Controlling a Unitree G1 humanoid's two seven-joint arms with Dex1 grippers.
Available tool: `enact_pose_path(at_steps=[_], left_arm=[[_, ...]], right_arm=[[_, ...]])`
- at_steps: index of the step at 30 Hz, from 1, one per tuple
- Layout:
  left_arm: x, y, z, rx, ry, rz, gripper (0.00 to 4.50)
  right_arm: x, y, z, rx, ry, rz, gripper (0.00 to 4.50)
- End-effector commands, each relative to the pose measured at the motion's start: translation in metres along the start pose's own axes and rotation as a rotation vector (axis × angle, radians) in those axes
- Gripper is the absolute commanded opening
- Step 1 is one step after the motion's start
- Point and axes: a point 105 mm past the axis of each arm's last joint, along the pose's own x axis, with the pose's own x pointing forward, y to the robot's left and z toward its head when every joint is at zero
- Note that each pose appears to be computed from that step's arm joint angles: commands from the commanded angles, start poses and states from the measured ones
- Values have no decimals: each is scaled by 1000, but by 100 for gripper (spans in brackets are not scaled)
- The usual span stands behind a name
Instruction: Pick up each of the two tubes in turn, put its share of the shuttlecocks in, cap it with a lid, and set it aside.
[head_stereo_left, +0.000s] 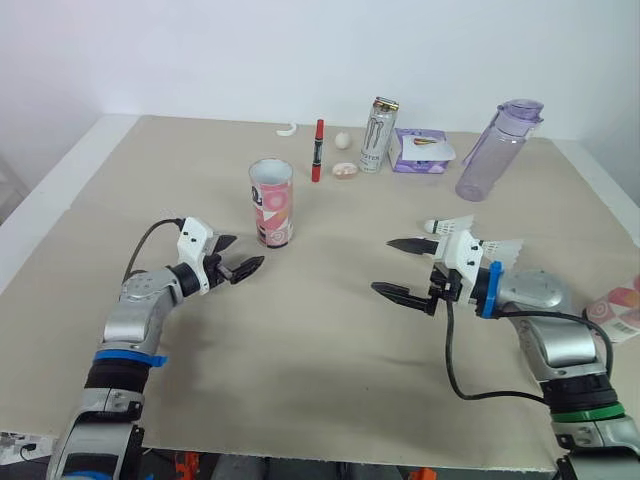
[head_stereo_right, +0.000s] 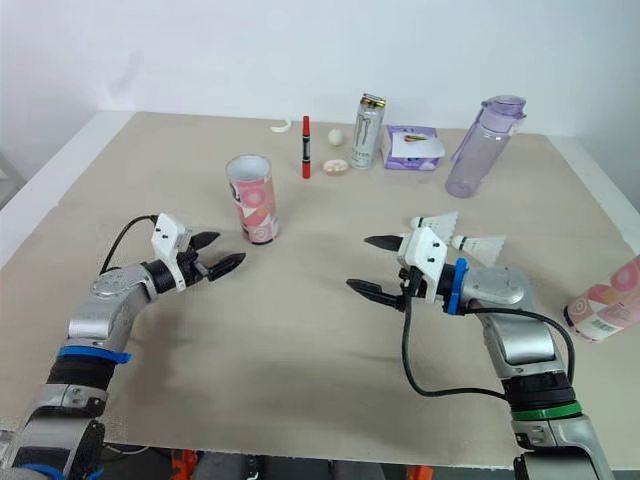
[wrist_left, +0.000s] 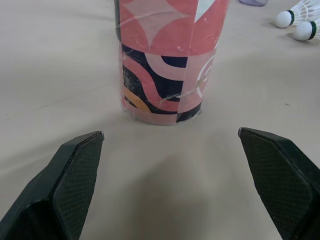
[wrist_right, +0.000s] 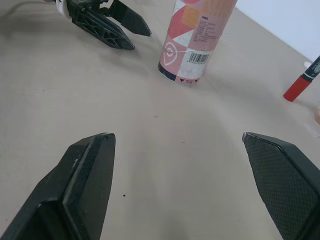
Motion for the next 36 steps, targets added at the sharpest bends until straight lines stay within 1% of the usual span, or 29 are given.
enact_pose_path(at_steps=[1,6,10,23,30,34,36], left_arm=[[5,4,11,62,-16,-26,450],[17,11,11,99,9,-42,450],[30,16,17,117,6,-48,450],[54,15,24,165,33,-83,450],[63,13,30,233,37,-73,450],[68,10,31,236,37,-72,450],[71,10,34,211,26,-60,450]], right_arm=[[0,-3,13,-47,-27,-15,438],[1,-3,16,-40,-30,-24,438],[3,-1,18,-31,-33,-25,438],[1,-1,22,-14,-17,-56,438],[-2,-1,23,-12,-7,-73,438],[-3,0,23,-10,-3,-81,438],[-4,1,23,-8,-1,-87,438]])
